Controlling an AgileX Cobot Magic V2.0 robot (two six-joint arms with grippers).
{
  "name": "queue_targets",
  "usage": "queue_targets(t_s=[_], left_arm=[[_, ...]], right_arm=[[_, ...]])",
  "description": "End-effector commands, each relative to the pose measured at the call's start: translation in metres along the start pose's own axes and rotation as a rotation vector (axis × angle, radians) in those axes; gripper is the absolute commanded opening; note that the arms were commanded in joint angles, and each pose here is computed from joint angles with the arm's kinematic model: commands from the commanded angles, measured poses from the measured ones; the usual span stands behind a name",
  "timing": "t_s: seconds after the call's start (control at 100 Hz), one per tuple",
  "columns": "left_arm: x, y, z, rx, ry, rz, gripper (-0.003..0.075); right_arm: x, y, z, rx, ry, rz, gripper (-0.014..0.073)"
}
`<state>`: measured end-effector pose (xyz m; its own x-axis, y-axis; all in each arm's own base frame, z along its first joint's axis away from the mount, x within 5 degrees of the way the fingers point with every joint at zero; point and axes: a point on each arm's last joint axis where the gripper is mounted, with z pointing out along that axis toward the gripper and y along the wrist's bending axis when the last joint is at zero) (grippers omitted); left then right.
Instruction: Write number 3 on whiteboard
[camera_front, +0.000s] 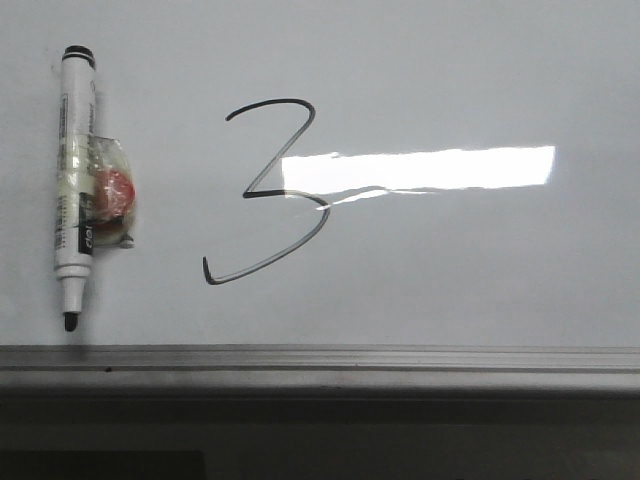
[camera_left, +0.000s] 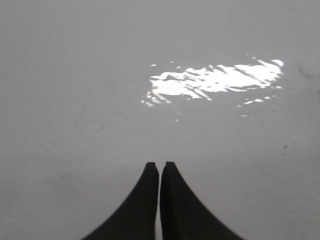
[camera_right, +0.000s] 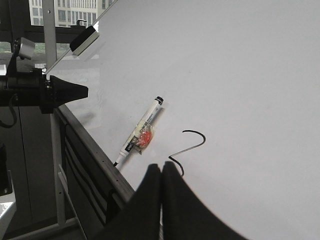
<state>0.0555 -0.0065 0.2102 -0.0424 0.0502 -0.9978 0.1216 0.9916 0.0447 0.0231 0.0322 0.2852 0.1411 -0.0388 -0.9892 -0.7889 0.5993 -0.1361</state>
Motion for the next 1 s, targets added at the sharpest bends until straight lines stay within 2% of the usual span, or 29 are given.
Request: queue_targets(t_s=[0.0, 0.16, 0.2, 0.42, 0.99], left_arm=[[-0.006, 0.003, -0.003, -0.050, -0.112, -0.027, -0.0020], [0.016, 0.004, 0.000, -0.083, -0.045, -0.069, -0.0020], [0.021, 0.004, 0.000, -0.083, 0.015, -0.079, -0.0020], [0.035, 0.003, -0.001, -0.085, 0.166, -0.081, -0.0020], [0.033, 0.003, -0.001, -0.085, 0.150, -0.080, -0.0020]], right_arm=[[-0.015, -0.003, -0.001, 0.026, -0.095, -0.010, -0.0065], [-0.015, -0.003, -0.001, 0.026, -0.097, -0.010, -0.0065], [-0.015, -0.003, -0.001, 0.026, -0.097, -0.010, -0.0065], [-0.015, -0.003, -0.001, 0.026, -0.097, -0.010, -0.0065], [-0.015, -0.003, -0.001, 0.026, -0.097, -0.010, -0.0065]])
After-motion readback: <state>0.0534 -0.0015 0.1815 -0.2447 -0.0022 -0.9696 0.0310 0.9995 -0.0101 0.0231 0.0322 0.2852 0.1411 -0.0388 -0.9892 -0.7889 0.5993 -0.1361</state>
